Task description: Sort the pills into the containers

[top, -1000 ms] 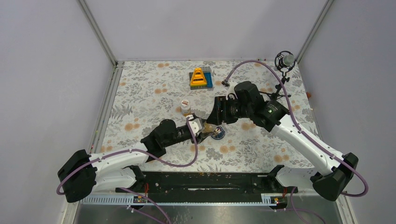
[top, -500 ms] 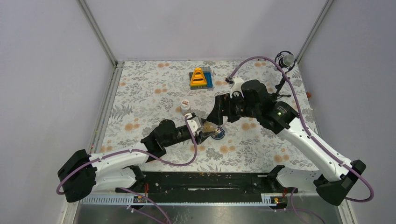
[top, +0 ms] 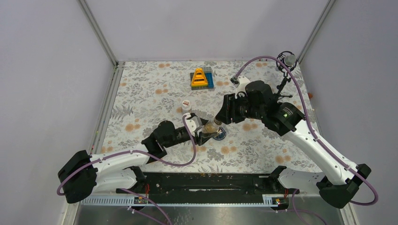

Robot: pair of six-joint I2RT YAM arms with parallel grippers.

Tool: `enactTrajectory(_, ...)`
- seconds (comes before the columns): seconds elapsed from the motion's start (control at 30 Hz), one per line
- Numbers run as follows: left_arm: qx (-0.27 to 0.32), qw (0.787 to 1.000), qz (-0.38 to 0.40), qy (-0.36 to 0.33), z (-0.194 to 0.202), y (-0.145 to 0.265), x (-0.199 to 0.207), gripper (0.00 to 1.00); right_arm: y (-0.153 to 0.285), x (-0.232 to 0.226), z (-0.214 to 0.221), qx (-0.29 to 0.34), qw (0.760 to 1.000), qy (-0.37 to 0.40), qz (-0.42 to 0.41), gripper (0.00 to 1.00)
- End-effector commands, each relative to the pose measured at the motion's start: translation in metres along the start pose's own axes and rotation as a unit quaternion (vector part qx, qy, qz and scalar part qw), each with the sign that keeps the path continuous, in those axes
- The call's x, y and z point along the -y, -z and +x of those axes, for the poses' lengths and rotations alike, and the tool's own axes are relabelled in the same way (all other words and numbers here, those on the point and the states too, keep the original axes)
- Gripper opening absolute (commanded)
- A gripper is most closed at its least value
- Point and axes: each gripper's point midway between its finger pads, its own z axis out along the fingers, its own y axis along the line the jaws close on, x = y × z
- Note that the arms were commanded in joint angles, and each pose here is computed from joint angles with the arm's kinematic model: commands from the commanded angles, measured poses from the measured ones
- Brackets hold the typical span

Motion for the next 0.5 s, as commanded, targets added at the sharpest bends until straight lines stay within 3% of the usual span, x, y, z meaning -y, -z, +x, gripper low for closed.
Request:
enactTrajectory(0.0,0.077,0.997,0.012,-0.005,-0.042,0.002,0.005,0.00,0.011,-0.004,-0.012,0.023,1.000,0.006,0.006,0.53)
enactTrajectory(0.3,0.100,0.995,0.010,-0.004,-0.054,0.002,0.003,0.00,0.000,-0.010,0.017,-0.036,0.997,0.045,-0.044,0.47)
enactTrajectory(0.47,0.101,0.995,0.005,-0.005,-0.056,0.002,0.001,0.00,-0.002,0.000,0.025,-0.047,0.997,0.054,-0.027,0.46)
